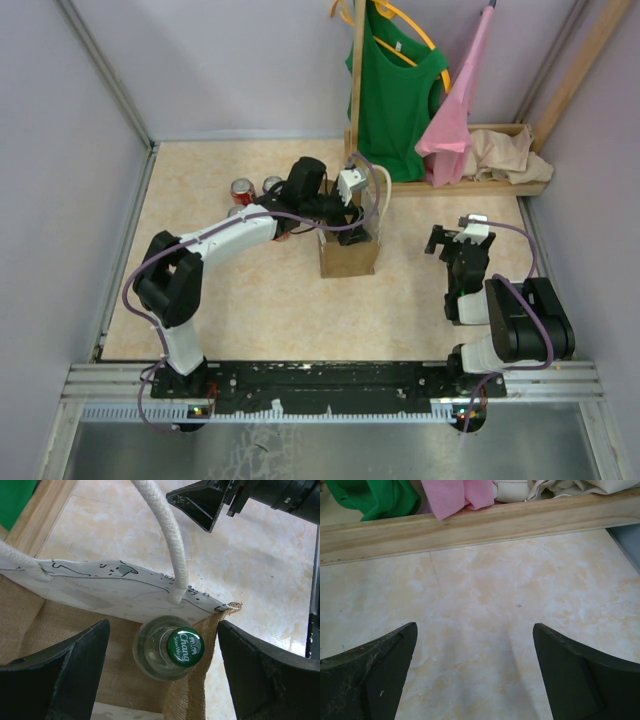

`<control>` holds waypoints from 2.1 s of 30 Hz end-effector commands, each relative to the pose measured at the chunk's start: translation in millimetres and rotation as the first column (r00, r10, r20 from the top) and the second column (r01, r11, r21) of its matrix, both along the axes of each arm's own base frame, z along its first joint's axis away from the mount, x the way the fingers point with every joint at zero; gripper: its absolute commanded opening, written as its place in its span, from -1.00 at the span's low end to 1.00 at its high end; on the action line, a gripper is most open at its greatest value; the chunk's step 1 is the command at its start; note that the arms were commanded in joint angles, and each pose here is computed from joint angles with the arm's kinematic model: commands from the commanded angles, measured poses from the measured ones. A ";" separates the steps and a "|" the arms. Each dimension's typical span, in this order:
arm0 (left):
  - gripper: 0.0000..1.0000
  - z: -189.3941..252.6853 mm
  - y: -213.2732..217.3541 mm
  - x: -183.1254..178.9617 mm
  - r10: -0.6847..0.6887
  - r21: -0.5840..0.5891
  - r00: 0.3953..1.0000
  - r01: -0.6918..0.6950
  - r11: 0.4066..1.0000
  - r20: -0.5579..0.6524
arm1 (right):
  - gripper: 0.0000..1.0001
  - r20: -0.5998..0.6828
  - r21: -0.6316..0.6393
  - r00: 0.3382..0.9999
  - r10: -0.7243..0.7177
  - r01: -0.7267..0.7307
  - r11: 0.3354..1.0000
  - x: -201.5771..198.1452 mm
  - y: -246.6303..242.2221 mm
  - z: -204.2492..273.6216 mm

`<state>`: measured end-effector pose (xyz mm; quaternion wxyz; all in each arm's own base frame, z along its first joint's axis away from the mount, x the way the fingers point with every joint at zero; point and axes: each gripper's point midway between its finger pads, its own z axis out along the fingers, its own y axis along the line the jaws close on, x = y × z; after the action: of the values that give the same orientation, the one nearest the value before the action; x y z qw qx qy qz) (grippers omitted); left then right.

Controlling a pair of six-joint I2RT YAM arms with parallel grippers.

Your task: Take the beverage out of the canvas bag

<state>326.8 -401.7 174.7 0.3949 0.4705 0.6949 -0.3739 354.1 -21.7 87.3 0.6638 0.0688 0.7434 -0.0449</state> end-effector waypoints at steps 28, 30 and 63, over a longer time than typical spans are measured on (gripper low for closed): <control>0.81 -15.8 17.7 2.3 0.042 0.000 0.999 -0.042 0.999 -0.017 | 0.98 0.071 0.002 0.997 -0.005 0.005 1.000 8.6 -0.9 19.7; 0.78 -20.5 18.5 2.7 0.044 0.007 0.999 -0.044 0.999 -0.015 | 0.98 0.071 0.003 0.997 -0.005 0.005 1.000 8.7 -1.0 19.7; 0.60 -20.0 4.7 2.7 -0.030 0.011 0.998 0.031 0.999 -0.061 | 0.98 0.072 0.003 0.997 -0.004 0.004 1.000 8.8 -0.7 20.0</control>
<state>326.1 -394.4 153.3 0.3700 0.4623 0.7072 -0.3864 354.1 -21.7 87.3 0.6638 0.0688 0.7434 -0.0449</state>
